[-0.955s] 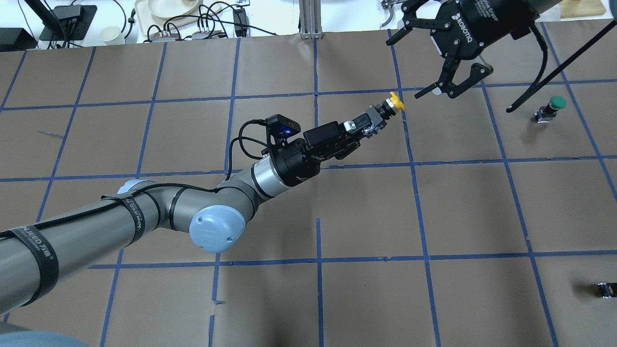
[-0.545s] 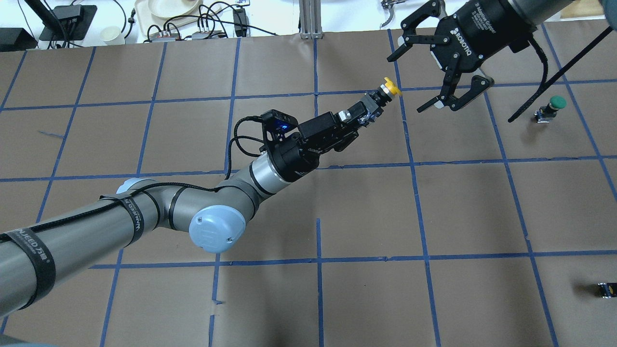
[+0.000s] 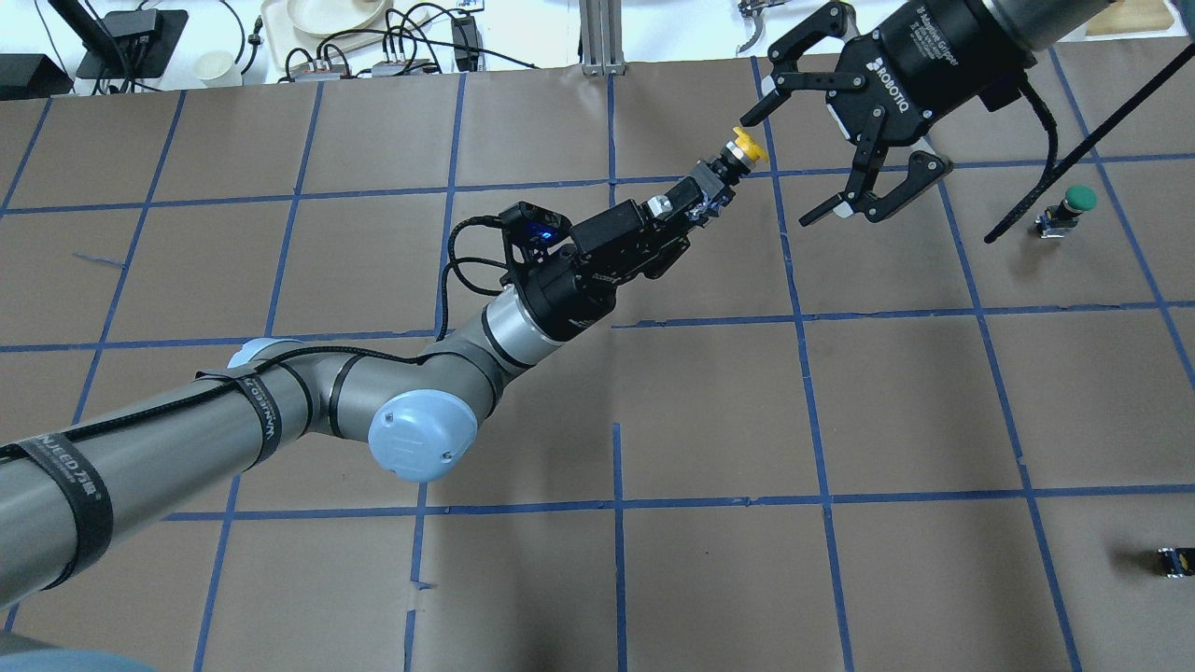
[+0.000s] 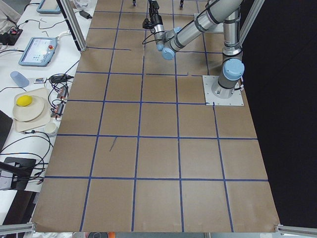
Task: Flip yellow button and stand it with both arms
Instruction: 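Close the right gripper on the button held by the left gripper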
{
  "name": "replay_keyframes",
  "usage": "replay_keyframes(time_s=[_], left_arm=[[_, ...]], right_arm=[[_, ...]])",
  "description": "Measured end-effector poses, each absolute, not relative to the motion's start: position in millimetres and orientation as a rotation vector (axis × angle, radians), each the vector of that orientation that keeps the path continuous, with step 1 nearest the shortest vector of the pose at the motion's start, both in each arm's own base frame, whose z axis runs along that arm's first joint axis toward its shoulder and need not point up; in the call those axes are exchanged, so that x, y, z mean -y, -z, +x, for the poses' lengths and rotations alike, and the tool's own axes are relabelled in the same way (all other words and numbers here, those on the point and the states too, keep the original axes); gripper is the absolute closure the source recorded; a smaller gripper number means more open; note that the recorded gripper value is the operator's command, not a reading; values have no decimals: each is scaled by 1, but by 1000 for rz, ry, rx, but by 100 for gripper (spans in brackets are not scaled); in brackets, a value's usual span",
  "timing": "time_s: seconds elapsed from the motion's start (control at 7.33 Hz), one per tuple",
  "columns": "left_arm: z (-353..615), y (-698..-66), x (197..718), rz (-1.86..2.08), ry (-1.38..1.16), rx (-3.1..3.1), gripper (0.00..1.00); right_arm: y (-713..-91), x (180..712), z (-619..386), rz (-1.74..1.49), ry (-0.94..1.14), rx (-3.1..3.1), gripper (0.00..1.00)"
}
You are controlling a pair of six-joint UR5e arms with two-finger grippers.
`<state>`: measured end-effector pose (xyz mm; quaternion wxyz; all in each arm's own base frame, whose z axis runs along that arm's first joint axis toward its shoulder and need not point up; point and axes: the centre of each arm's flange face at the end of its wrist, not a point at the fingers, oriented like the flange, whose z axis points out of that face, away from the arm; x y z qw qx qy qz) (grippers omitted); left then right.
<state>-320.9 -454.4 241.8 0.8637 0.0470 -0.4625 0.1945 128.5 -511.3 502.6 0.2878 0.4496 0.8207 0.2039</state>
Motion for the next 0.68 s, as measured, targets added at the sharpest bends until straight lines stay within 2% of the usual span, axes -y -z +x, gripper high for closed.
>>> replay_keyframes(time_s=[0.41, 0.68], left_arm=[[-321, -241, 455, 97, -407, 971, 88], [-321, -242, 454, 94, -406, 973, 88]], right_arm=[[-496, 520, 132, 1186, -566, -2153, 11], [-489, 523, 140, 1181, -593, -2152, 14]])
